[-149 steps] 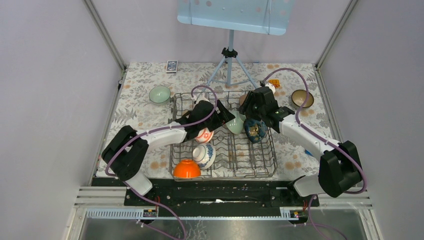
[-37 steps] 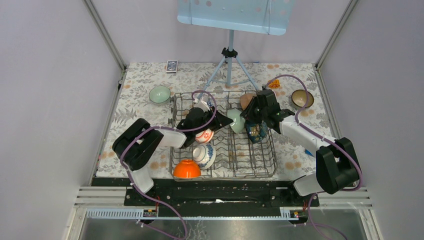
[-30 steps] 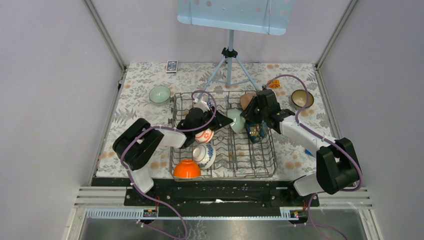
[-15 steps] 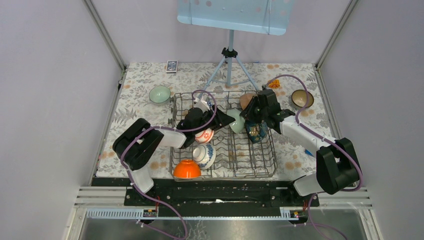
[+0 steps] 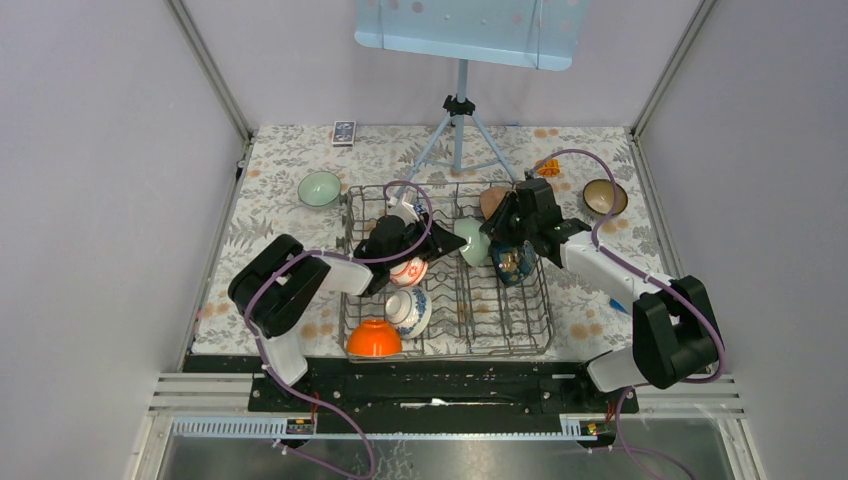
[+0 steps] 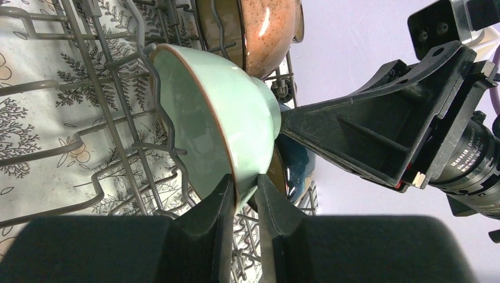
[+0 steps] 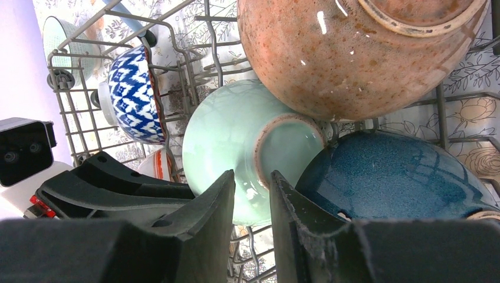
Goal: Unload the bowls from the dish rack
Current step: Pick up the bowl from the dish rack.
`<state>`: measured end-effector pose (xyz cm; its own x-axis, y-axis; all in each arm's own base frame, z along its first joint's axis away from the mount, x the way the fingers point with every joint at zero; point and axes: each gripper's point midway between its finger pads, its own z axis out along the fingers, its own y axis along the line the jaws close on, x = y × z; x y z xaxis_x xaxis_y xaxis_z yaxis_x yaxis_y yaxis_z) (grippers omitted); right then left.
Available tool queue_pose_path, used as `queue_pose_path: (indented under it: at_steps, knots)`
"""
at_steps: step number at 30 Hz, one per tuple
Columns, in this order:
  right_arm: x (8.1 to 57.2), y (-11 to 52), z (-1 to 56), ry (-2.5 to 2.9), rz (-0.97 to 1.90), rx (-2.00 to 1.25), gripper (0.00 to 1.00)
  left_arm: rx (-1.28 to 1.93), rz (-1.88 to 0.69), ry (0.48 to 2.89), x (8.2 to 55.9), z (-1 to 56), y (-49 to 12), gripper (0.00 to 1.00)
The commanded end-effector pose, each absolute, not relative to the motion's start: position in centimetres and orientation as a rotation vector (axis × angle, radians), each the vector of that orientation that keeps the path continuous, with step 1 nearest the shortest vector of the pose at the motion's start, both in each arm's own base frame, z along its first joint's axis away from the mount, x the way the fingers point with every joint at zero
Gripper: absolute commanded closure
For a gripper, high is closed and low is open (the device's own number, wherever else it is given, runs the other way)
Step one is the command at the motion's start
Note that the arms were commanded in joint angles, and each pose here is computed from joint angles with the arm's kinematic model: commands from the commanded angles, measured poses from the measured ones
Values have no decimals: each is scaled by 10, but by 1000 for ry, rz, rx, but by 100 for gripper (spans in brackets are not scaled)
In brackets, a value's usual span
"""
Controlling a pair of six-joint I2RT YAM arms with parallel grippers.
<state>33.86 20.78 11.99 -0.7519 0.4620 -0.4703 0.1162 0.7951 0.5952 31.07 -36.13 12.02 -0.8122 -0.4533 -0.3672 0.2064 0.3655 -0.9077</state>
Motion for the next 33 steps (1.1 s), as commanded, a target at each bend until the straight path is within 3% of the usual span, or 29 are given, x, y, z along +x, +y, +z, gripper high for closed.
queue_pose_path:
  at_steps: [1, 11, 33]
  knots:
    - [321, 245, 148, 2343, 988, 330, 65, 19, -1757, 1694, 299, 226, -392, 82]
    - [323, 241, 155, 2320, 949, 298, 64, 39, -1746, 1690, 299, 226, -392, 100]
    - [324, 231, 169, 2301, 885, 278, 48, 47, -1737, 1658, 298, 236, -383, 100]
